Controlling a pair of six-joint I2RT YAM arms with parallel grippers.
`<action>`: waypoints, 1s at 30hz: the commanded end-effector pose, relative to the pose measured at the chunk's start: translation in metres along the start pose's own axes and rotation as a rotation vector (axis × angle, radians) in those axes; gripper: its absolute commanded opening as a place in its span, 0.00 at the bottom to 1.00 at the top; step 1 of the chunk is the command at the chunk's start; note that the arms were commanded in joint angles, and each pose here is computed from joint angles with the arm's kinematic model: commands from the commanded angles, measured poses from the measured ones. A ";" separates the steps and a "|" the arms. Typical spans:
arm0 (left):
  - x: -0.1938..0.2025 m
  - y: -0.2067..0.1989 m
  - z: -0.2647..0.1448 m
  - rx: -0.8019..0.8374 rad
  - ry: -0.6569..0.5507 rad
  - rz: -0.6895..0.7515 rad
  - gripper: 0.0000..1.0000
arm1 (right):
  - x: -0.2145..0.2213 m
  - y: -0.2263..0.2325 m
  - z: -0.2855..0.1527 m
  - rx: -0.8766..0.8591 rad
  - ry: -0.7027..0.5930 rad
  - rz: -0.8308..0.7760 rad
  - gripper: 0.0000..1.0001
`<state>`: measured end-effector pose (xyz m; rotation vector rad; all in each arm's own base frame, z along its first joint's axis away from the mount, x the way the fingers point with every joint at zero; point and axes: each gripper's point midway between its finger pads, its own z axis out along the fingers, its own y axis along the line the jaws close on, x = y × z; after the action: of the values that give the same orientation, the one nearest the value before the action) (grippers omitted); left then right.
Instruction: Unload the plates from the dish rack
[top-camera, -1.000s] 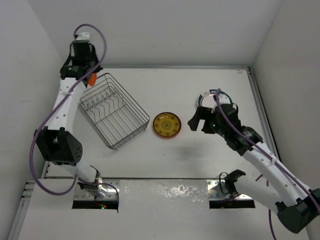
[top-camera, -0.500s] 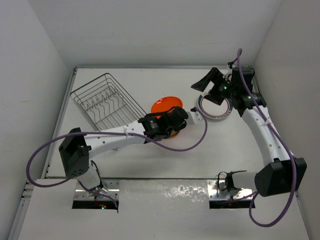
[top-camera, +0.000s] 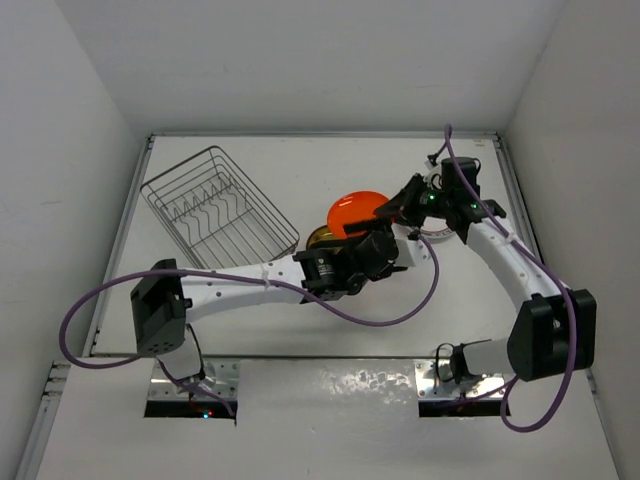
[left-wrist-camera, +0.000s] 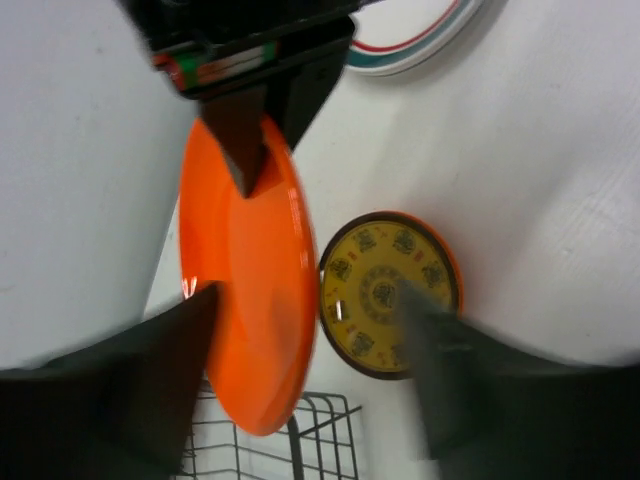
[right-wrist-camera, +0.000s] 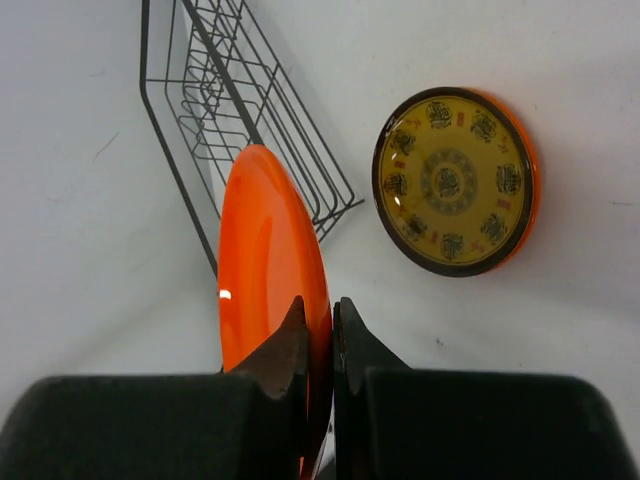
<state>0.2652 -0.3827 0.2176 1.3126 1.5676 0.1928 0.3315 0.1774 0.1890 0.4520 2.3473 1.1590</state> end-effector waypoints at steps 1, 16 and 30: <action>-0.018 0.032 -0.009 -0.164 -0.047 -0.174 0.98 | -0.019 0.010 0.000 -0.031 -0.063 -0.040 0.00; 0.129 0.106 -0.136 -0.471 0.054 -1.207 1.00 | 0.005 -0.060 0.074 0.163 0.006 -0.274 0.00; 0.245 0.188 -0.123 -0.697 0.252 -1.340 1.00 | 0.028 -0.060 0.107 0.395 0.080 -0.485 0.99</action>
<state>0.2952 -0.0591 0.2522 -0.4121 1.9999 0.1228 0.3453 0.2125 0.0445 0.0779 2.6244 0.6136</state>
